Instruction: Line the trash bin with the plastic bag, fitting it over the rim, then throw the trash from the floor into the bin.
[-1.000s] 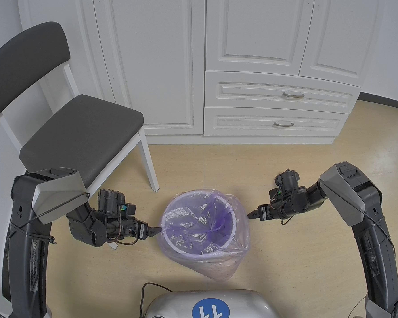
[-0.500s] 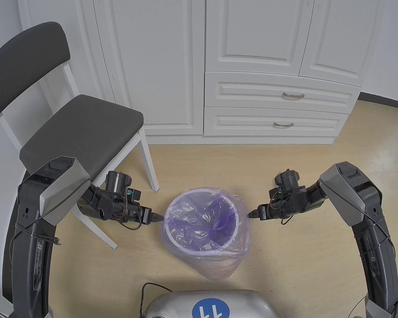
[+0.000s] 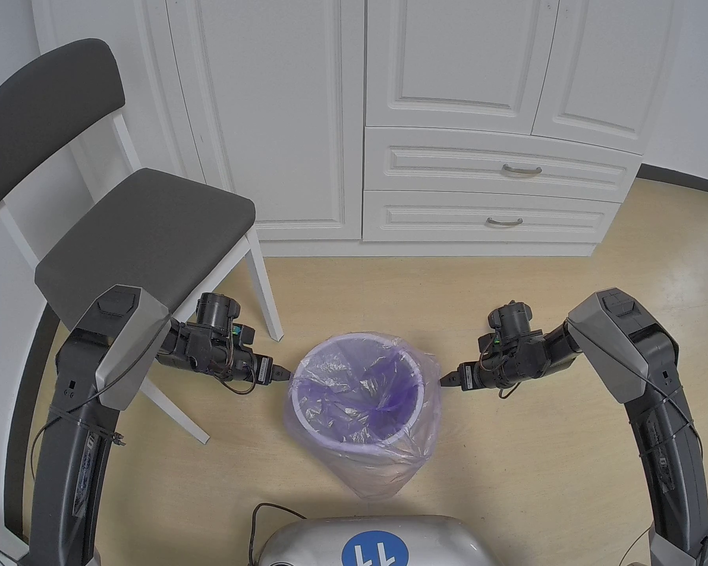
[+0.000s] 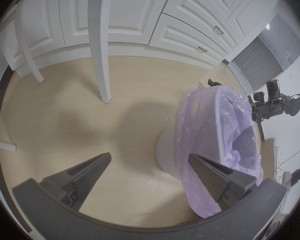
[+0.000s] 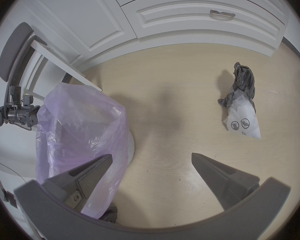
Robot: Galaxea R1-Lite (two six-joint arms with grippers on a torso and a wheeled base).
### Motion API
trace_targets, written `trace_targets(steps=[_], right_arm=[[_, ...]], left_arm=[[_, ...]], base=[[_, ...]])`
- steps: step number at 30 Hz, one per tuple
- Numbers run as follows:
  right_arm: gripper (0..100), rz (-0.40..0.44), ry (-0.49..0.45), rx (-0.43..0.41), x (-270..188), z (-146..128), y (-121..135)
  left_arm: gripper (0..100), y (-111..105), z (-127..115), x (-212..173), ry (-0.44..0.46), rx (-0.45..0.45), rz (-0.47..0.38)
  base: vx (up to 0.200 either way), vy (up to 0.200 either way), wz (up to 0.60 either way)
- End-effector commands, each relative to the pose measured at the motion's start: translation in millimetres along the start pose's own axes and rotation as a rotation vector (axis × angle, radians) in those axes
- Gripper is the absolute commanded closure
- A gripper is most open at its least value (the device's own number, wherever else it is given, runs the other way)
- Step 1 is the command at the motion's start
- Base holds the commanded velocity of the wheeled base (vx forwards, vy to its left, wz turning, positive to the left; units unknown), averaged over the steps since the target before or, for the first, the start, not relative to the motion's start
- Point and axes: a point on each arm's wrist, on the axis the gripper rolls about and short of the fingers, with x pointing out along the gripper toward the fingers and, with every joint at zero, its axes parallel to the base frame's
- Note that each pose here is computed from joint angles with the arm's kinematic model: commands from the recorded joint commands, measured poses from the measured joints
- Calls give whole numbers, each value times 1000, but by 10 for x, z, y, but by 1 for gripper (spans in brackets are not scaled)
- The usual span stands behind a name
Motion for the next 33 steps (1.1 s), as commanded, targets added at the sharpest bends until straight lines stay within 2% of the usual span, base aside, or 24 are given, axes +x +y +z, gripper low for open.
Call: trace_targets(steps=[1, 3, 5, 6, 9, 14, 15, 17, 22, 28, 31, 32, 33], right_arm=[[0, -2, -7, -3, 23, -6, 1], [0, -3, -18, -6, 35, -1, -9], [0, -2, -30, -10, 93, -17, -23], [0, -2, -50, -11, 175, -5, -41], [0, -1, -75, -20, 334, 27, -58], [0, -4, -15, -23, 450, 11, -52], [0, -10, 58, -15, 523, -136, -75], [0, -6, 95, -5, 529, -182, -87], [0, 31, 99, -10, 528, -184, -79], [0, 30, 88, -11, 524, -169, -77], [0, 25, 49, -16, 407, -17, -70], [0, 31, 38, -6, 67, 149, -41], [0, 31, 38, -6, 67, 149, -41]], left_arm=[[0, 41, -21, 156, -10, -12, 9], [0, 50, 2, 220, -28, -21, 12], [0, 89, 1, 326, -43, -25, 53], [0, 114, -62, 411, -35, -16, 120], [0, 79, -164, 503, -4, 13, 169], [0, 24, -91, 453, -20, 15, 171], [0, 4, -13, 384, -36, 19, 173], [0, -29, 62, 278, -47, 20, 174], [0, -101, 131, 32, -60, 23, 182], [0, -184, 14, -251, -123, 38, 230], [0, -211, -30, -347, -135, 39, 233], [0, -271, -77, -479, -141, 38, 240], [0, -271, -77, -479, -141, 38, 240]], base=[[0, 0, 0], [0, 0, 0], [0, 0, 0], [0, 0, 0], [0, 0, 0], [0, 0, 0], [0, 0, 0], [0, 0, 0], [0, 0, 0], [0, 0, 0], [0, 0, 0], [0, 0, 0], [0, 0, 0]])
